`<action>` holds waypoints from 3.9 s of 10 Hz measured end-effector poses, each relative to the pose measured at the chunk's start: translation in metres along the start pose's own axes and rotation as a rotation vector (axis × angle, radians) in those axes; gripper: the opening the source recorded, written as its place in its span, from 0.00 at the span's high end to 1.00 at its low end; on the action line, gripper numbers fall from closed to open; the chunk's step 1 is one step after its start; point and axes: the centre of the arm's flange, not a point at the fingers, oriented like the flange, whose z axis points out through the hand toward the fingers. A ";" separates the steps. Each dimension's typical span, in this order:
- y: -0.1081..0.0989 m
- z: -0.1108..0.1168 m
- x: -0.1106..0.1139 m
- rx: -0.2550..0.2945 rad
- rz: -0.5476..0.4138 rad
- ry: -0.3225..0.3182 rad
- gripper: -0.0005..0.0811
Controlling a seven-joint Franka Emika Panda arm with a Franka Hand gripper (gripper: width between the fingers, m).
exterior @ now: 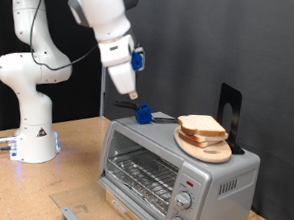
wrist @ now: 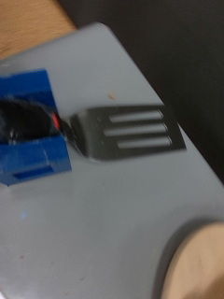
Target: Make a piece of toast with the oven
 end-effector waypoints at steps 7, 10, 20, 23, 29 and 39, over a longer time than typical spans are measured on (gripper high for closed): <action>-0.088 -0.001 -0.029 -0.254 -0.157 0.021 0.00; -0.076 0.018 -0.036 -0.200 -0.056 0.106 0.00; -0.046 0.111 -0.030 -0.279 -0.078 0.078 0.00; -0.040 0.125 -0.030 -0.283 -0.078 0.071 0.00; -0.037 0.133 -0.028 -0.283 -0.075 0.069 0.15; -0.041 0.119 -0.028 -0.141 -0.026 0.104 0.44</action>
